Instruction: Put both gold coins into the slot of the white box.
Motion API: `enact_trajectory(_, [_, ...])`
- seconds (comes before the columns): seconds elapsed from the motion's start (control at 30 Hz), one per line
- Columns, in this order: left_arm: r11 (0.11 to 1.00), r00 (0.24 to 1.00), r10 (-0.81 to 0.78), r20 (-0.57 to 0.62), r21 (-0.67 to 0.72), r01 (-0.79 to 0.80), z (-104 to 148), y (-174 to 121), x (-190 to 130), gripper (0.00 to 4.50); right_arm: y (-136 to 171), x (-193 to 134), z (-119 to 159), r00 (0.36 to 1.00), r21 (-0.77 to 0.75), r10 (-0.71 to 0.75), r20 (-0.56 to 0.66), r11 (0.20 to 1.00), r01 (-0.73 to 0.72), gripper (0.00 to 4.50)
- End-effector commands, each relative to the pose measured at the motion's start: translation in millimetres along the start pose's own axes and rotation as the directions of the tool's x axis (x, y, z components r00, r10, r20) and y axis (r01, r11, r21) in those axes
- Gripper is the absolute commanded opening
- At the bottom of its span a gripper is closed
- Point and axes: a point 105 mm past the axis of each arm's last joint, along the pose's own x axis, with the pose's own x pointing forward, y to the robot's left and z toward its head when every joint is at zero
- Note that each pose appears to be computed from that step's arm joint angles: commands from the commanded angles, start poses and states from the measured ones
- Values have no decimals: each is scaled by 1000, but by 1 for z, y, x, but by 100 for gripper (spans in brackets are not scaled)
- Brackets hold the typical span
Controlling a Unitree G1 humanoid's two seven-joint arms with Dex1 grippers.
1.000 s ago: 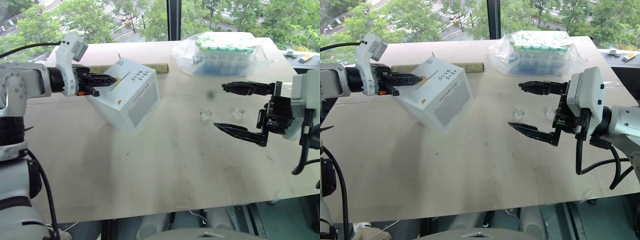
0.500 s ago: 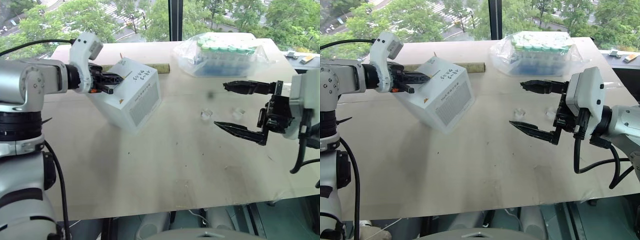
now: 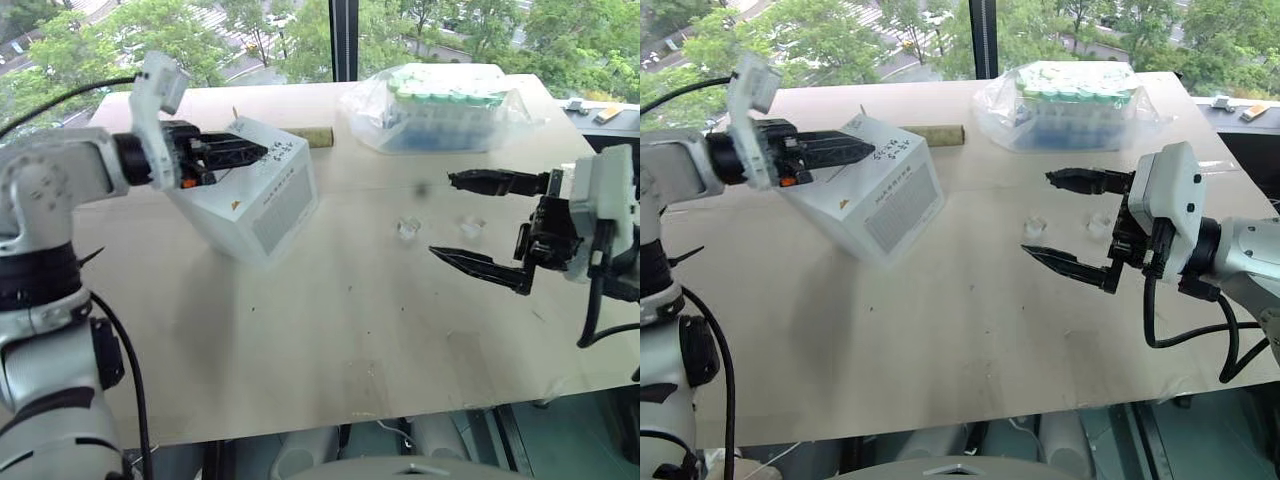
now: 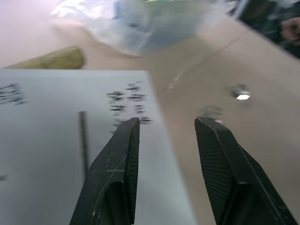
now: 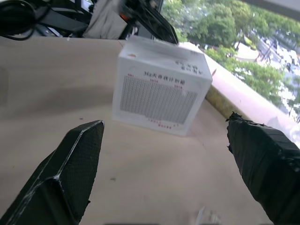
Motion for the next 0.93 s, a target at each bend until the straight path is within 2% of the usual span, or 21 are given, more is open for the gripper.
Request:
enact_trajectory(0.03, [989,991,-103,89,111,93,15,-28,-3,193,-2,-7,6,999,-30,-44,0,999,44,450])
enact_trajectory(0.13, [984,989,-138,46,122,131,-1,-44,8,193,0,-11,1,997,-7,-70,-17,998,70,450])
enact_trajectory(0.37, [946,945,-304,118,152,286,-28,-85,21,193,8,-18,-8,994,28,-88,-67,996,90,450])
enact_trajectory(0.43, [935,944,-317,95,197,294,-43,-93,23,193,8,-22,-19,984,22,-132,-116,990,136,450])
enact_trajectory(0.53, [946,956,-271,115,215,242,-60,-87,23,193,11,-31,-34,967,50,-187,-173,979,198,450])
enact_trajectory(0.6, [952,960,-255,117,205,228,-79,-87,18,193,14,-47,-49,938,64,-256,-235,958,278,450])
enact_trajectory(0.73, [982,990,-89,107,178,69,-118,-68,4,193,25,-89,-77,863,86,-372,-341,902,423,450])
enact_trajectory(0.93, [983,996,-69,61,176,57,-145,-65,-6,193,38,-118,-92,815,78,-409,-409,875,478,450])
